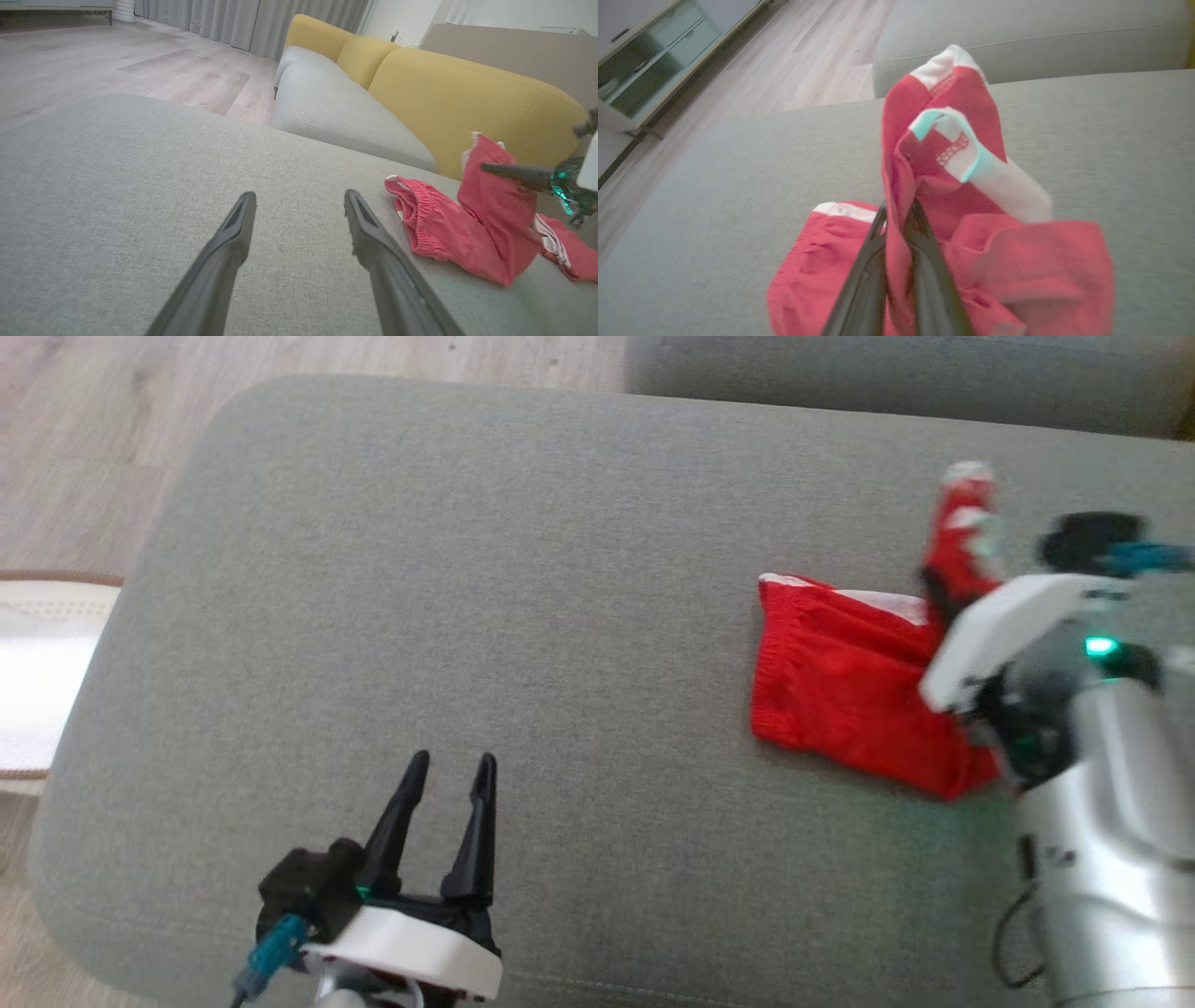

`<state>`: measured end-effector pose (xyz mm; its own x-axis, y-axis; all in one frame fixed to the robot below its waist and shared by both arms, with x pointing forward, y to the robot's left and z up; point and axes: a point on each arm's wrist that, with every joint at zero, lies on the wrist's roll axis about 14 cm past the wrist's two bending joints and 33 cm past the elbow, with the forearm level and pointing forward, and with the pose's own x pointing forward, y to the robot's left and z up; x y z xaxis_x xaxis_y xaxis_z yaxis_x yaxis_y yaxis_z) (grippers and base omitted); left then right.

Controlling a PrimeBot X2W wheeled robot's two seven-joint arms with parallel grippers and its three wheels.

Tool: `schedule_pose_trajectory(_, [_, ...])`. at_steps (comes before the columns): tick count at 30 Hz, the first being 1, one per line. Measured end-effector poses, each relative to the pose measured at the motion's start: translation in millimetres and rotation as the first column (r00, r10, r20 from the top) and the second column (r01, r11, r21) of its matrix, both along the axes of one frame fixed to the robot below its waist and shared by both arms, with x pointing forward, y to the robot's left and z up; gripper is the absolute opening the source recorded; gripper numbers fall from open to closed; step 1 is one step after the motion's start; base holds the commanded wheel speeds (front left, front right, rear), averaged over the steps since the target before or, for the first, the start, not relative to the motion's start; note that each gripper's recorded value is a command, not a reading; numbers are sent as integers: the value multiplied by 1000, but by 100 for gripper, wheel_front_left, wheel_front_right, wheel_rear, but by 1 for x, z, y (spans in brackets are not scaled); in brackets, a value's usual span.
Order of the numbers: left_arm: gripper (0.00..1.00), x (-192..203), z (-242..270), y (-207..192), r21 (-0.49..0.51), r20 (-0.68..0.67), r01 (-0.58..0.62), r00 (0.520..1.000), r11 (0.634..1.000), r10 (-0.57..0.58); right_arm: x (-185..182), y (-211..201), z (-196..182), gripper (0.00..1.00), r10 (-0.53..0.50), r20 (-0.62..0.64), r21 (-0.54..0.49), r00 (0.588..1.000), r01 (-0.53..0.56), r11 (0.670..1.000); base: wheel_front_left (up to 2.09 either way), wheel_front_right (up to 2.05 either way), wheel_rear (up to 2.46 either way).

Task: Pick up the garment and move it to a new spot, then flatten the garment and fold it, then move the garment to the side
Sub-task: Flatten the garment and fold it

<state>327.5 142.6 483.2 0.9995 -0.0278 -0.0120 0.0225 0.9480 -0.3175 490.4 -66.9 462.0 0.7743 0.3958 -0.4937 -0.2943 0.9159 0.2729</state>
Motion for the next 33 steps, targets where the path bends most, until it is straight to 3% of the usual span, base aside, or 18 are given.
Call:
schedule_pose_trajectory(4, [100,-3,-2,3,2,-6,-10,1000,1000,10,-18,39,-15,0,108,-38,-3,993,-108,994,0,0,0])
schedule_pose_trajectory(14, [100,-8,-3,5,5,-8,-18,1000,1000,18,-44,70,-35,3,205,-55,-13,977,-206,978,0,0,0])
schedule_pose_trajectory(16, [100,-8,-3,1,3,-10,-7,1000,1000,7,-49,72,-39,33,212,-61,-5,975,-213,977,0,0,0])
schedule_pose_trajectory(17, [100,-7,-3,-2,2,-10,1,1000,1000,-1,-50,73,-40,57,214,-60,-1,975,-214,977,0,0,0])
schedule_pose_trajectory(18, [100,-7,-4,-4,1,-11,9,1000,1000,-9,-52,74,-40,96,218,-54,3,974,-218,976,0,0,0])
schedule_pose_trajectory(19, [100,-7,-4,-5,1,-10,14,1000,1000,-14,-53,75,-40,100,219,-50,6,974,-219,976,0,0,0])
schedule_pose_trajectory(27, [100,-3,-1,-15,0,0,51,999,999,-51,-56,76,-22,100,179,35,101,983,-182,978,0,0,0])
schedule_pose_trajectory(33, [100,0,3,-16,3,16,59,998,998,-59,-46,48,-6,100,84,151,81,985,-97,992,0,0,0])
